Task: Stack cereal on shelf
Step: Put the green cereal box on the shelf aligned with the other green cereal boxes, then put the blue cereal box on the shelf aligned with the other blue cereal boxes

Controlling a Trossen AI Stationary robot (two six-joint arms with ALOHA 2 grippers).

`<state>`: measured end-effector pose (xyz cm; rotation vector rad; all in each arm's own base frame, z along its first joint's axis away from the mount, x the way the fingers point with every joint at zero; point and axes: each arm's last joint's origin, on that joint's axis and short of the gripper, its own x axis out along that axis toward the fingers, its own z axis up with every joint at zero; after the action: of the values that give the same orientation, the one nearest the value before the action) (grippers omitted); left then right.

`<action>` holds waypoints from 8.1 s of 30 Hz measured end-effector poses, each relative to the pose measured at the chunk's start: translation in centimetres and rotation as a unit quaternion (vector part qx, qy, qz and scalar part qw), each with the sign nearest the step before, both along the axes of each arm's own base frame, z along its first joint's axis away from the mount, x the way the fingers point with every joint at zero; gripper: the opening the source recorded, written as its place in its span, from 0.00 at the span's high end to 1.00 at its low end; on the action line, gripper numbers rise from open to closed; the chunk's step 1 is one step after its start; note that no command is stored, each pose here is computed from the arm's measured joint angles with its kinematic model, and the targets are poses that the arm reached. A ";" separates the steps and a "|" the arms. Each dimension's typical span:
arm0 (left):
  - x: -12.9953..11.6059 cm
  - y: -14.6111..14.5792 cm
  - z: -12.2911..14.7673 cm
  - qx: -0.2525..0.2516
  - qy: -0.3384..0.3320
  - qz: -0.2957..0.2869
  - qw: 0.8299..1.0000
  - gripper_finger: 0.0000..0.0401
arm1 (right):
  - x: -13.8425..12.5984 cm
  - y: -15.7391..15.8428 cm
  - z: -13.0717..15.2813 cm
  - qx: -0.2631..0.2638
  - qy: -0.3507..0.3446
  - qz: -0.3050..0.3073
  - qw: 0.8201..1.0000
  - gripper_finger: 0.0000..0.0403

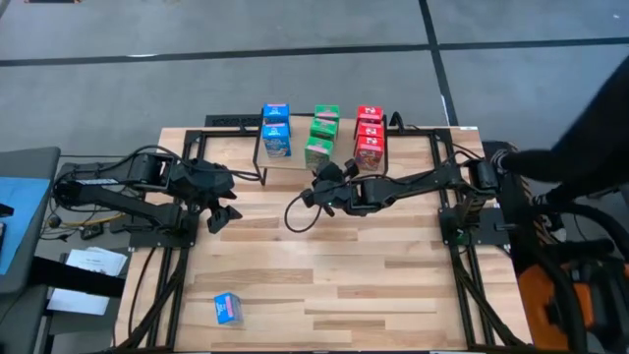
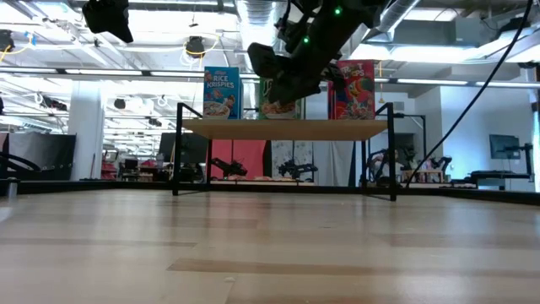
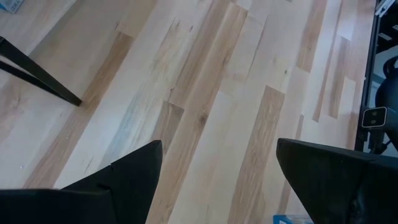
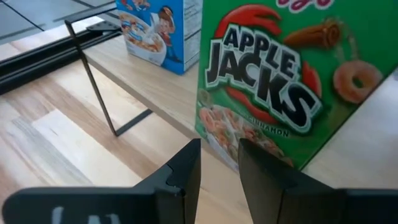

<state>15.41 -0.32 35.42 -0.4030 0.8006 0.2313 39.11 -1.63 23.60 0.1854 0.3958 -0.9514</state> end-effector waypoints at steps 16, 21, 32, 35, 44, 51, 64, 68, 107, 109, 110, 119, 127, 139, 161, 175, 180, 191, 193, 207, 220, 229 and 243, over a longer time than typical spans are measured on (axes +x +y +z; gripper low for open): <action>0.0 0.0 0.0 0.000 0.000 0.000 1.000 0.24 | -0.2 0.3 0.0 -0.010 -0.002 -0.022 1.000 0.67; 0.0 0.0 0.0 0.000 0.000 0.000 1.000 0.24 | 0.3 1.5 0.4 0.002 -0.040 0.005 0.999 0.67; 0.0 0.0 0.0 0.000 0.000 0.000 1.000 0.24 | 3.6 2.3 0.6 -0.015 -0.117 0.053 0.992 0.67; 0.0 0.0 0.0 0.000 0.000 -0.001 1.000 0.24 | 4.8 2.6 1.1 -0.035 -0.098 0.044 0.994 0.67; 0.0 0.0 0.0 -0.001 0.000 -0.001 1.000 0.24 | 6.4 1.4 1.2 -0.071 -0.066 -0.017 0.995 0.67; 0.0 0.0 0.0 -0.001 0.000 -0.001 1.000 0.24 | 6.3 -0.2 1.2 -0.085 -0.061 -0.058 0.993 0.67; 0.0 0.0 0.0 0.000 0.000 0.000 1.000 0.24 | 5.9 -0.7 0.8 -0.094 -0.049 -0.098 0.990 0.67; 0.0 0.0 0.0 0.000 0.000 0.000 1.000 0.24 | 5.8 -0.7 0.8 -0.091 -0.051 -0.098 0.990 0.67; 0.0 0.0 0.0 0.000 0.000 0.000 1.000 0.24 | 6.0 7.6 13.9 -0.168 -0.084 0.112 0.976 0.67; 0.0 0.0 0.0 0.000 0.000 0.000 1.000 0.24 | 5.9 7.8 14.7 -0.175 -0.085 0.112 0.975 0.67; 0.0 0.0 0.0 0.000 0.000 0.000 1.000 0.24 | 5.8 8.0 15.0 -0.180 -0.083 0.108 0.974 0.67; 0.1 0.2 0.1 0.026 -0.006 0.017 0.999 0.24 | 4.4 9.8 18.9 -0.244 -0.037 0.052 0.968 0.67; 0.1 -0.1 0.1 -0.026 -0.005 0.005 1.000 0.24 | 3.4 10.5 20.8 -0.276 0.013 0.015 0.961 0.67; -0.4 -1.5 0.0 -0.163 0.011 0.048 0.985 0.24 | 2.5 10.1 21.0 -0.293 0.146 -0.095 0.940 0.67; 0.3 -8.7 -2.3 -0.235 0.067 0.232 0.941 0.24 | -1.4 8.4 25.0 -0.303 0.188 -0.100 0.929 0.67; 1.5 -15.0 -6.0 -0.280 0.153 0.303 0.898 0.24 | -2.4 7.2 25.5 -0.312 0.222 -0.101 0.918 0.67; 1.9 -17.1 -7.1 -0.298 0.155 0.320 0.886 0.24 | -2.3 7.2 25.1 -0.319 0.242 -0.095 0.911 0.67; 2.1 -19.8 -8.7 -0.306 0.171 0.375 0.858 0.24 | -2.4 7.3 25.1 -0.319 0.240 -0.095 0.912 0.67; 1.9 -20.2 -8.9 -0.313 0.172 0.384 0.852 0.24 | -2.4 7.4 25.2 -0.319 0.239 -0.093 0.912 0.67; 1.0 -21.0 -8.8 -0.336 0.164 0.404 0.835 0.24 | -2.5 8.4 24.3 -0.320 0.228 -0.083 0.916 0.67; 2.2 -22.6 -11.2 -0.321 0.172 0.417 0.833 0.24 | -2.6 8.4 23.7 -0.321 0.231 -0.082 0.915 0.67; 2.7 -23.2 -12.5 -0.303 0.180 0.417 0.838 0.24 | -2.6 8.4 23.7 -0.321 0.231 -0.082 0.915 0.67; 2.8 -23.2 -12.5 -0.300 0.185 0.408 0.842 0.37 | -2.6 8.4 23.7 -0.321 0.231 -0.082 0.915 0.67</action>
<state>18.17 -23.52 22.90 -1.3305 1.0409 0.8873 36.53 6.79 47.32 -0.6295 0.4830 -1.2450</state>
